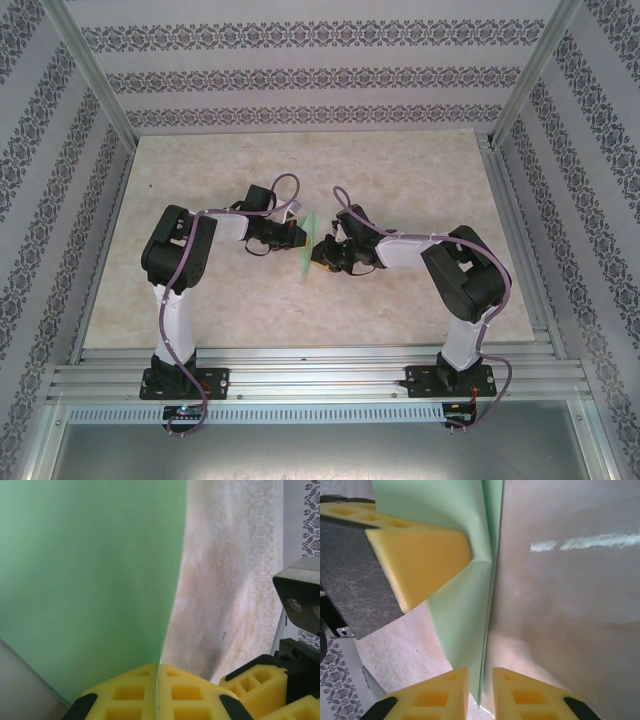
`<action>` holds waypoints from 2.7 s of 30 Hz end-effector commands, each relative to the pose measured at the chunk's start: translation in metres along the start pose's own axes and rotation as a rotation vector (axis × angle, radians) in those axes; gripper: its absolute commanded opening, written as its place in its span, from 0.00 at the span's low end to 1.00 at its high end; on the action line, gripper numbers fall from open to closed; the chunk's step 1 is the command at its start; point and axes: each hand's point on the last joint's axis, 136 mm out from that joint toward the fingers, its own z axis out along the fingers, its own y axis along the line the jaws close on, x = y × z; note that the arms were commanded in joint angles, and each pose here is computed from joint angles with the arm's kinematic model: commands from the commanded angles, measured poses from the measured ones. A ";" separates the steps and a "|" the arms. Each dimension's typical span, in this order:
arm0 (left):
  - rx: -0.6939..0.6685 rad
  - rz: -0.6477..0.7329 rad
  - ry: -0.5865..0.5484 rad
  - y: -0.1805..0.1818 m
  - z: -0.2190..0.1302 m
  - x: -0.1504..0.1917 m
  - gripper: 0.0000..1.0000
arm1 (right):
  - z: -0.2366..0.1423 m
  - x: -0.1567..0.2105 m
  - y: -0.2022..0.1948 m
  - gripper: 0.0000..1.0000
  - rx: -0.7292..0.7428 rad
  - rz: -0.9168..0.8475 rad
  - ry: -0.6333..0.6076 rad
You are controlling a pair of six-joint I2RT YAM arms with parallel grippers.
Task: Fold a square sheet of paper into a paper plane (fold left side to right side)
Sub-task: Fold the wing for the fifth time at the center of the table.
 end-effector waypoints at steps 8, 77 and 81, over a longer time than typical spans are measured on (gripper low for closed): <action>0.024 0.035 -0.023 0.008 -0.001 -0.010 0.02 | 0.002 -0.001 0.033 0.17 -0.074 -0.037 -0.008; -0.017 0.020 -0.026 0.017 -0.001 -0.008 0.02 | 0.017 0.003 0.022 0.11 -0.014 -0.031 0.004; -0.018 0.020 -0.024 0.017 0.000 -0.008 0.02 | 0.019 0.003 0.022 0.11 -0.010 -0.029 0.005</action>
